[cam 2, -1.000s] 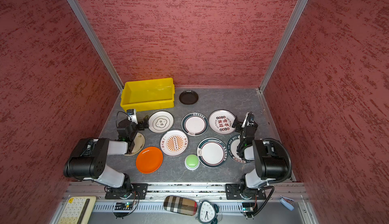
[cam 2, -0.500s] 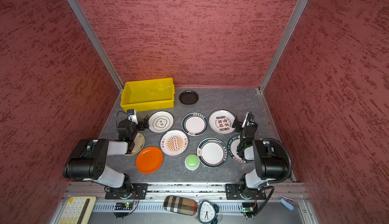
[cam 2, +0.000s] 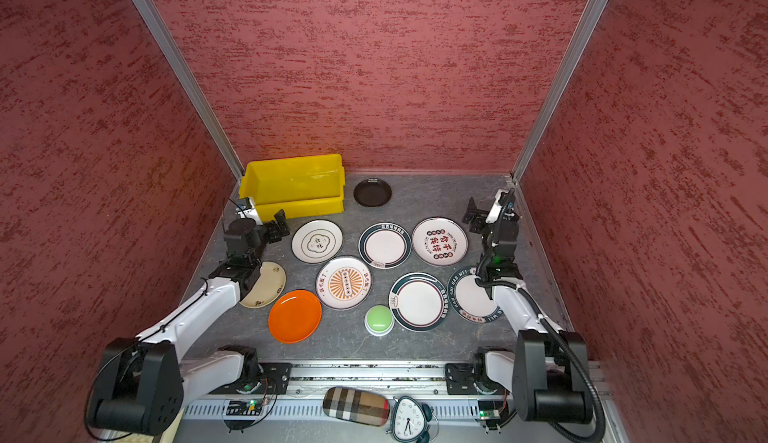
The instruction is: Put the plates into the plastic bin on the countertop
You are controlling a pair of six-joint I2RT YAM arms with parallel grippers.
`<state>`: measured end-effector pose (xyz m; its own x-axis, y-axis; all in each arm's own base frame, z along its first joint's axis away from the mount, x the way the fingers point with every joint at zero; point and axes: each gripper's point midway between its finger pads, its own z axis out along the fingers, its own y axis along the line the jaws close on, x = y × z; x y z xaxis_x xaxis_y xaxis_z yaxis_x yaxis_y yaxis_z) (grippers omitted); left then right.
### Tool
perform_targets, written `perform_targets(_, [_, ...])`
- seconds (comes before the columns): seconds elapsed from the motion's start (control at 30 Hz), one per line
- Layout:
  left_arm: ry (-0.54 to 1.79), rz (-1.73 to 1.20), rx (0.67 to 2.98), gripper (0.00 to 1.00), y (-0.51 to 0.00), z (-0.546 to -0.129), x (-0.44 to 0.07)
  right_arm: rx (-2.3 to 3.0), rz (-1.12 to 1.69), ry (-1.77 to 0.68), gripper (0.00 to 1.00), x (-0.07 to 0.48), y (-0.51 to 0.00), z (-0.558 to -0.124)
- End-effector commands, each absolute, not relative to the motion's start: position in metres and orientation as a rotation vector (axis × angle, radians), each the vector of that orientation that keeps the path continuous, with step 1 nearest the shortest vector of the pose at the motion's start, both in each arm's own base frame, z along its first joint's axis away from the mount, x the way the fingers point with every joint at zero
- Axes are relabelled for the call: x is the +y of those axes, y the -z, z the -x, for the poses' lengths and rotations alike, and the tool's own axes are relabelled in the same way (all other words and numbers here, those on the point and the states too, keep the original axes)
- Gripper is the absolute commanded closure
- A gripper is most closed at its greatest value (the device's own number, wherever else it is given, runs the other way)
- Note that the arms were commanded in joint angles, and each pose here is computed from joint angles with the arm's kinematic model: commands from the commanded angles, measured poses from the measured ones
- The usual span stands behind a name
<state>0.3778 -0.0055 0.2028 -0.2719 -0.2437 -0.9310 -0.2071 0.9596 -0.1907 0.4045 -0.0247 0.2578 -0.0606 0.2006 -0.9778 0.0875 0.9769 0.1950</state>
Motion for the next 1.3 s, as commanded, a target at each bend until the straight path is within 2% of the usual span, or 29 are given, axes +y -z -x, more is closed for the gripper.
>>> perform_targets(0.0, [0.085,0.379,1.951,0.01,-0.193,-0.360,-0.021,1.900,-0.236,-0.246,0.01,-0.002,-0.216,-0.398])
perform_targets(0.23, [0.457,0.223,2.021,0.00,-0.199,-0.355,-0.092,2.196,-0.314,-0.453,0.01,0.022,-0.184,-0.398])
perform_targets(0.4, [0.511,0.127,2.045,0.01,-0.206,-0.347,-0.119,2.351,-0.339,-0.623,0.01,0.039,-0.152,-0.384])
perform_targets(0.6, [0.593,0.012,2.040,0.00,-0.201,-0.334,-0.146,2.416,-0.426,-0.604,0.01,0.028,-0.125,-0.374])
perform_targets(0.8, [0.568,-0.011,2.058,0.01,-0.195,-0.331,-0.148,2.476,-0.521,-0.502,0.01,0.009,-0.107,-0.368])
perform_targets(1.27, [0.554,-0.029,2.054,0.01,-0.192,-0.332,-0.147,2.571,-0.520,-0.589,0.01,0.009,-0.069,-0.375])
